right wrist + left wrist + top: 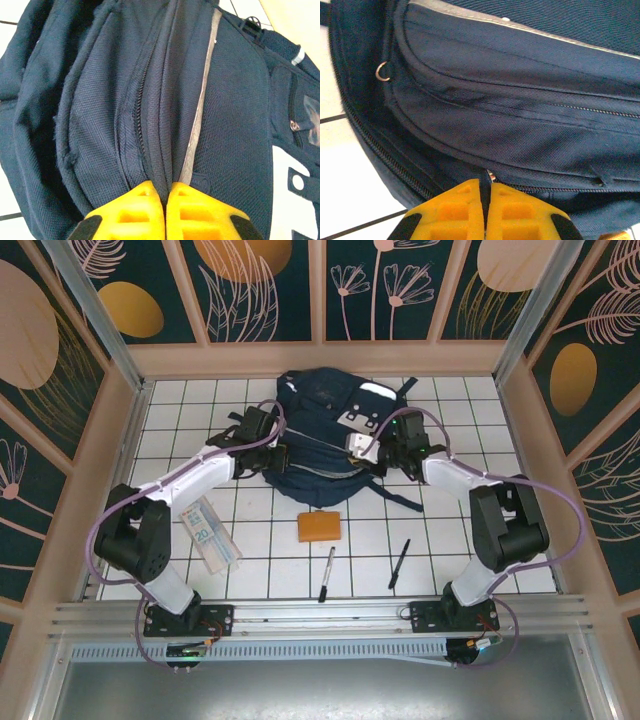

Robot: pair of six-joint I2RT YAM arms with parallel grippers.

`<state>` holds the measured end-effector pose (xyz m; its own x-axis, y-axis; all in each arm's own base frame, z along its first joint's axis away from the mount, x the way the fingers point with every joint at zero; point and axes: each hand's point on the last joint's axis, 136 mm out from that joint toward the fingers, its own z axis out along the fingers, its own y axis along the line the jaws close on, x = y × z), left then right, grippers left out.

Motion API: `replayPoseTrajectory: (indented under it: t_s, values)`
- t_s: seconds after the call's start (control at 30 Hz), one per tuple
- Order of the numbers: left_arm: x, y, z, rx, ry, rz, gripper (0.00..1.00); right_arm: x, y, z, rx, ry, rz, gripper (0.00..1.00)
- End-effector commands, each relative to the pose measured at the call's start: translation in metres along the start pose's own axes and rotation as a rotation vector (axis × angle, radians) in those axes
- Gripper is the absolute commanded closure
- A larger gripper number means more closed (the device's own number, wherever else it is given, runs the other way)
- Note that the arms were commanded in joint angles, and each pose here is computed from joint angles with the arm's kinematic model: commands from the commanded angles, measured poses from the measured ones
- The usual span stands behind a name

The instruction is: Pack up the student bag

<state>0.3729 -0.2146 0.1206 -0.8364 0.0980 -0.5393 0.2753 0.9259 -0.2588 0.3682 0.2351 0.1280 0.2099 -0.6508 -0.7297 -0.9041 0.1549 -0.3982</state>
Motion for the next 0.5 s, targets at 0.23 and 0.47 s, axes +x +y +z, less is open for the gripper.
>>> replayPoseTrajectory:
  t_s: [0.23, 0.47]
  values:
    - [-0.037, -0.080, -0.070, 0.403, -0.195, 0.031, 1.00, -0.082, 0.013, -0.018, 0.032, -0.198, 0.121, 0.41]
    - [-0.037, -0.093, -0.077, 0.470, -0.207, 0.031, 1.00, -0.083, 0.018, 0.002, 0.035, -0.163, 0.162, 0.40]
